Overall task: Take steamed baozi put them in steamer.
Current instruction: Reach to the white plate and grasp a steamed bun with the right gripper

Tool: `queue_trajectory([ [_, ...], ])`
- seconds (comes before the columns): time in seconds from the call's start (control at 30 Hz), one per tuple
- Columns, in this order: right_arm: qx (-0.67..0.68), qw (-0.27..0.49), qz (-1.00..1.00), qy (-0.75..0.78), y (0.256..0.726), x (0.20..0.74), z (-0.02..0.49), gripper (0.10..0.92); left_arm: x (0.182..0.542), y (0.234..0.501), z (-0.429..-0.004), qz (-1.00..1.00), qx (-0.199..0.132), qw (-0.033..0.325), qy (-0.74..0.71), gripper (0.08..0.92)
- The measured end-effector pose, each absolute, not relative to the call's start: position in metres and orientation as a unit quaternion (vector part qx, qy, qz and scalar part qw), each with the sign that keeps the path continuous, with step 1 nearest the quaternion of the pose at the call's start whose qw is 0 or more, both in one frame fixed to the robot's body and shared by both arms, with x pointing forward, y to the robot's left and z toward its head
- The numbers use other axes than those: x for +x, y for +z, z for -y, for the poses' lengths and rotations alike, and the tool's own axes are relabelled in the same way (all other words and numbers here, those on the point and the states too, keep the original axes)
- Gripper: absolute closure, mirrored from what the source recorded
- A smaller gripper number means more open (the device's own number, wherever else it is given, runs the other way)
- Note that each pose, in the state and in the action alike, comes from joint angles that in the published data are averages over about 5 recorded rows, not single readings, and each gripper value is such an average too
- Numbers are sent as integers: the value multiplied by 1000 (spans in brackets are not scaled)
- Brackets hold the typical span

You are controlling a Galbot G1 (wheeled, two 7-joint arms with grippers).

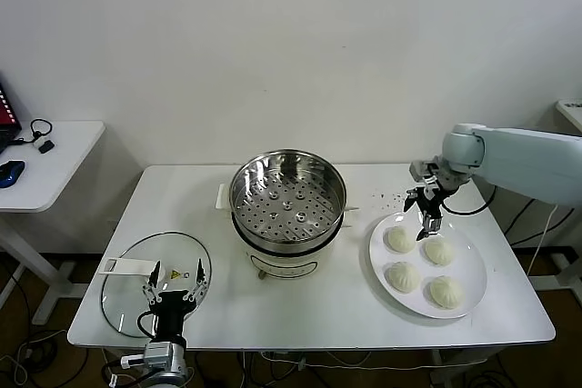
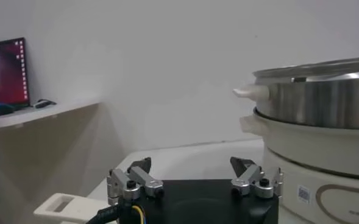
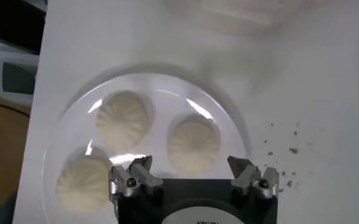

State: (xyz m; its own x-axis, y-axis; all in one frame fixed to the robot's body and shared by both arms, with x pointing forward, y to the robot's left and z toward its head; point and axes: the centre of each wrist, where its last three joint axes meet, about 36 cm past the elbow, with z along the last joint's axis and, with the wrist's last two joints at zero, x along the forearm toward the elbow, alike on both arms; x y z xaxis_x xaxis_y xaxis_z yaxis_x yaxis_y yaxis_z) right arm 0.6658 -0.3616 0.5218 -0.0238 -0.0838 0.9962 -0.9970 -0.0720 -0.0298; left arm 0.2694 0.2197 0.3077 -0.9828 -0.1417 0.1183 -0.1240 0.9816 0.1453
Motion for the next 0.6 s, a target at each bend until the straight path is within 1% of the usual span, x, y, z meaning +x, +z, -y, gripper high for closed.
queue_trajectory([
  [0.6,516,464,522,496,487,672,355,200,269,302,-222,993,68,71,-72,177],
])
